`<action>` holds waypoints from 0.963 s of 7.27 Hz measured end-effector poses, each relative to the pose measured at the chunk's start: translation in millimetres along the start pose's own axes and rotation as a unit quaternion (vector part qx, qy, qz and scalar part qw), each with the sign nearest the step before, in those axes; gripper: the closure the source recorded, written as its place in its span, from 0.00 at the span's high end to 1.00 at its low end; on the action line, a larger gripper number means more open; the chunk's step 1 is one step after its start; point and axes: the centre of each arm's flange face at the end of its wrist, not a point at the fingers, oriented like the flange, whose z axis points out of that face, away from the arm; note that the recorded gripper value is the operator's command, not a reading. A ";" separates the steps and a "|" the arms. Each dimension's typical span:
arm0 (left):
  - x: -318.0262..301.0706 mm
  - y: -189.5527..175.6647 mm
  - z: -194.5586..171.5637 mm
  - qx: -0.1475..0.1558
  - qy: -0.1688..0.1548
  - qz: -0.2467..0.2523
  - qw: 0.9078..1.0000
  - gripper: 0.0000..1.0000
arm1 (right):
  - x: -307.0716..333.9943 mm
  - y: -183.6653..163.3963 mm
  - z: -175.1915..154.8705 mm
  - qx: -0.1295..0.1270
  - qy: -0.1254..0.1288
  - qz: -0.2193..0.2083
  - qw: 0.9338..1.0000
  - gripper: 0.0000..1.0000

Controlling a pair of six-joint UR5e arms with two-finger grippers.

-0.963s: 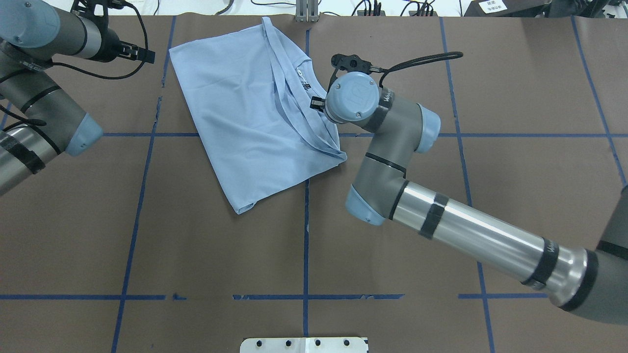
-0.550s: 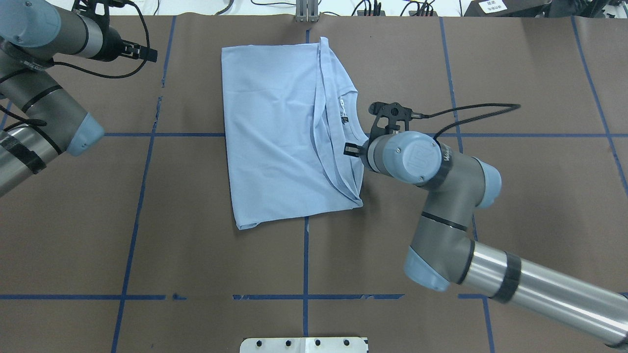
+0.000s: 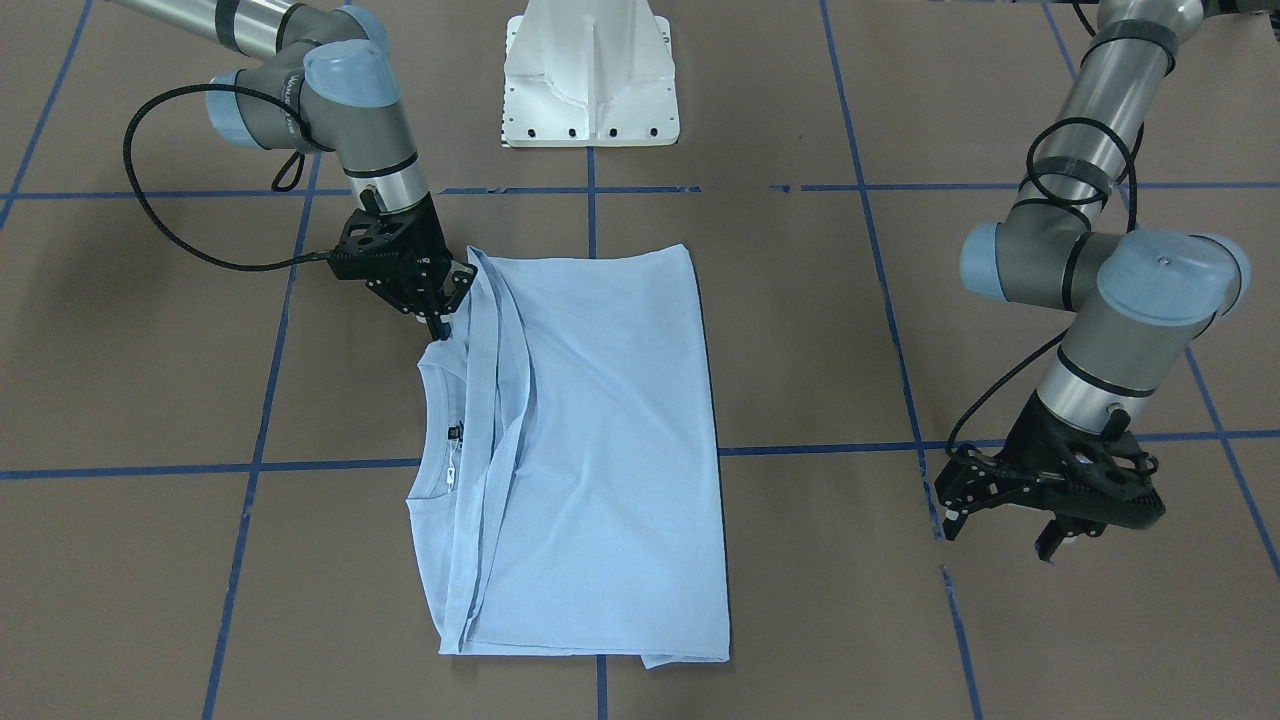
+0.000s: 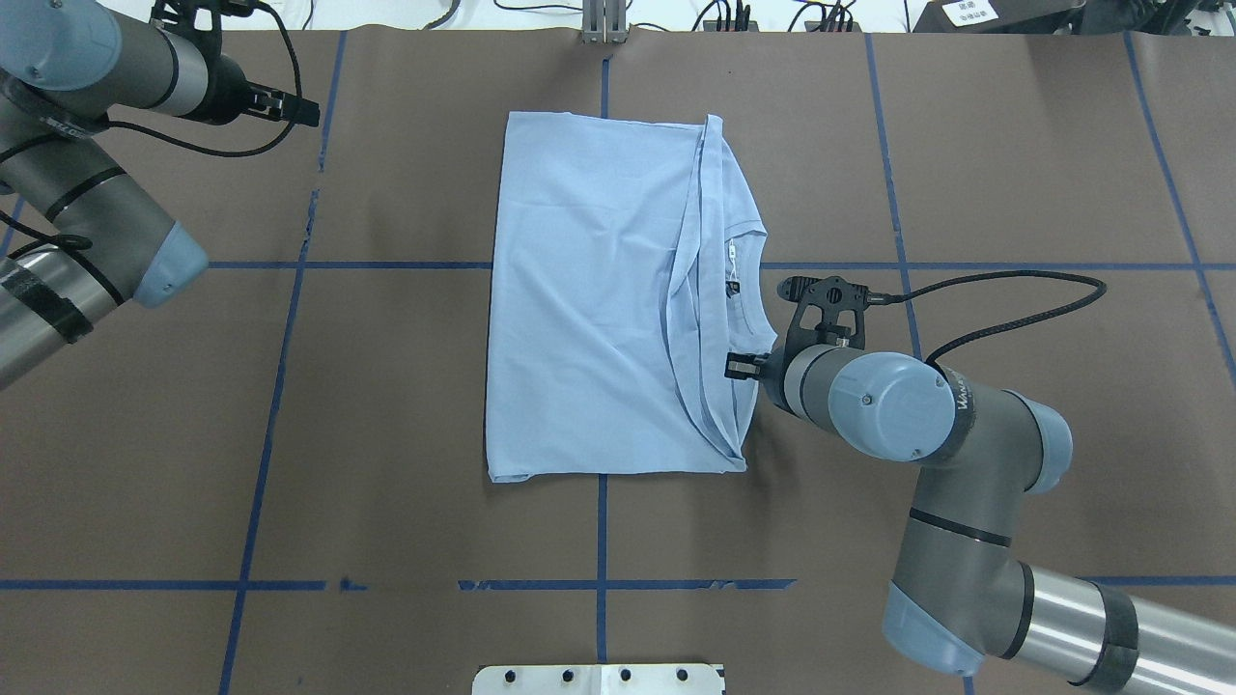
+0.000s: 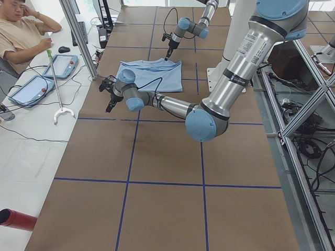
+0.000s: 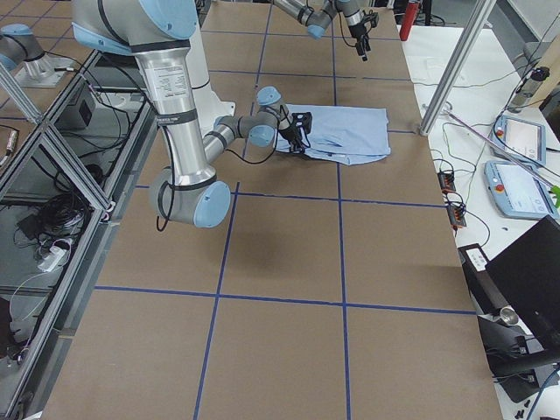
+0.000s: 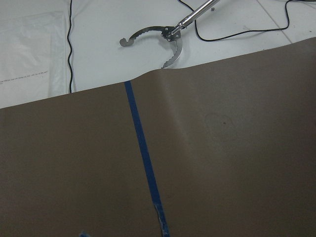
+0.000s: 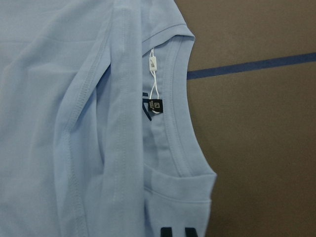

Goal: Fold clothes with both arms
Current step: 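Drag the collar edge toward the robot with the right gripper, straightening the shirt, then pull the shirt's near corner toward the robot with the right gripper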

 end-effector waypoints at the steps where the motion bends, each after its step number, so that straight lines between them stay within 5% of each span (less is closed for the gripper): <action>1: 2.2 0.7 0.0 -0.001 0.002 -0.002 1.000 1.00 | -5.1 -1.8 -6.8 -0.010 -0.009 -0.023 1.000 1.00; 4: 10.6 7.9 5.9 -0.008 0.007 -0.011 1.000 1.00 | -22.6 13.4 -33.9 -0.049 -0.035 -0.138 0.989 0.93; 7: 23.1 14.0 8.7 -0.010 0.015 -0.033 0.999 1.00 | -35.7 63.7 -35.4 -0.050 -0.038 -0.223 0.973 0.41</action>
